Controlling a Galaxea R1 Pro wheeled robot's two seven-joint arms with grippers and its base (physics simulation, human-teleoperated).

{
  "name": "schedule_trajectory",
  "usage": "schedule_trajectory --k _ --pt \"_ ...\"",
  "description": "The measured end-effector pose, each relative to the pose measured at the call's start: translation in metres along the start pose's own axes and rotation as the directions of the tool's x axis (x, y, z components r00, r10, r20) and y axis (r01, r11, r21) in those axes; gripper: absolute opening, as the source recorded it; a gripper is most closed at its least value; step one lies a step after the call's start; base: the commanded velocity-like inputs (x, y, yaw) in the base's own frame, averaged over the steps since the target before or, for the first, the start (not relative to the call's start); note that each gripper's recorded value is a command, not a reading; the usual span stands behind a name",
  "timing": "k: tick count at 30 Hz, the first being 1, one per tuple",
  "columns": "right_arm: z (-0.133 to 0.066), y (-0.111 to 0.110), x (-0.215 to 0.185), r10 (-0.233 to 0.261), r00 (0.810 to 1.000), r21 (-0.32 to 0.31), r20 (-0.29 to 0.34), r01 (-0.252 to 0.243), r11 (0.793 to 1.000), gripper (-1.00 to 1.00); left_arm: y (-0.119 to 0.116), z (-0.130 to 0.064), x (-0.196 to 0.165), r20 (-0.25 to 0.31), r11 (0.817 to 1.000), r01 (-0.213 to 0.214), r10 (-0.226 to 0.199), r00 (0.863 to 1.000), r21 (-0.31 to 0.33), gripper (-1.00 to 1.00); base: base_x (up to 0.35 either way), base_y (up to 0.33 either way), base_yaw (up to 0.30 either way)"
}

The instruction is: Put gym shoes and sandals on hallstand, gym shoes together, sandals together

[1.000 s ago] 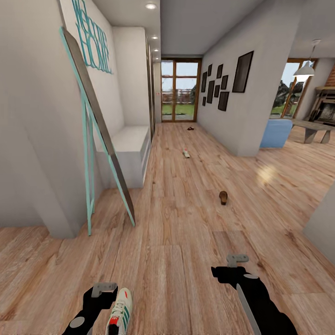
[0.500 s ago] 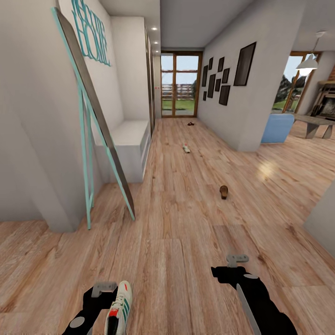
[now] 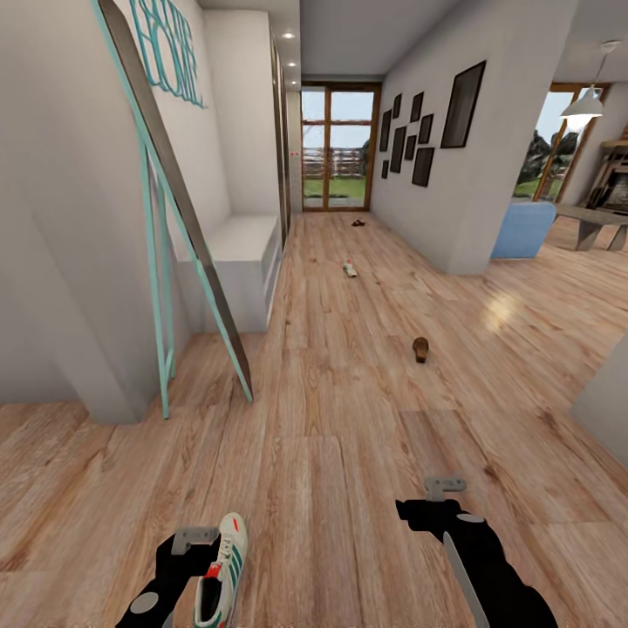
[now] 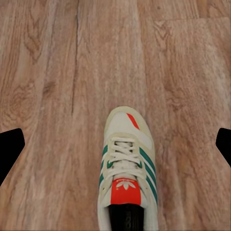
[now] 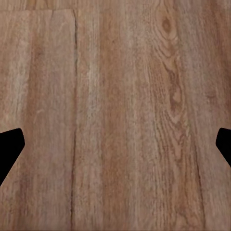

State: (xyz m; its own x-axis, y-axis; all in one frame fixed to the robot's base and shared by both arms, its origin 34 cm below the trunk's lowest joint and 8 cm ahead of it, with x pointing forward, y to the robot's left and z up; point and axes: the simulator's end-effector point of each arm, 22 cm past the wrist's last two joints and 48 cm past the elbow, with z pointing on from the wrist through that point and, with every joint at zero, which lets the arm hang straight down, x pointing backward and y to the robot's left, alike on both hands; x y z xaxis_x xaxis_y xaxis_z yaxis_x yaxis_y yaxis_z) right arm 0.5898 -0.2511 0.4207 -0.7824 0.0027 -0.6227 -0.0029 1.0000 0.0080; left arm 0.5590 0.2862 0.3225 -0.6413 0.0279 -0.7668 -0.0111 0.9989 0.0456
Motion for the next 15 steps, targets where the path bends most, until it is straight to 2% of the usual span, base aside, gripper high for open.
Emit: schedule_trajectory --k 5,15 --pt "0.009 0.000 0.013 0.000 1.000 0.000 -0.008 0.000 1.000 1.00 0.001 0.006 0.007 0.017 1.000 -0.002 0.002 1.000 -0.001 1.00 0.000 0.000 0.000" --pt "0.028 0.000 0.038 0.000 1.000 0.000 -0.024 0.000 1.000 1.00 0.000 0.018 0.033 0.010 1.000 -0.003 0.003 1.000 -0.001 1.00 0.000 0.000 0.000"
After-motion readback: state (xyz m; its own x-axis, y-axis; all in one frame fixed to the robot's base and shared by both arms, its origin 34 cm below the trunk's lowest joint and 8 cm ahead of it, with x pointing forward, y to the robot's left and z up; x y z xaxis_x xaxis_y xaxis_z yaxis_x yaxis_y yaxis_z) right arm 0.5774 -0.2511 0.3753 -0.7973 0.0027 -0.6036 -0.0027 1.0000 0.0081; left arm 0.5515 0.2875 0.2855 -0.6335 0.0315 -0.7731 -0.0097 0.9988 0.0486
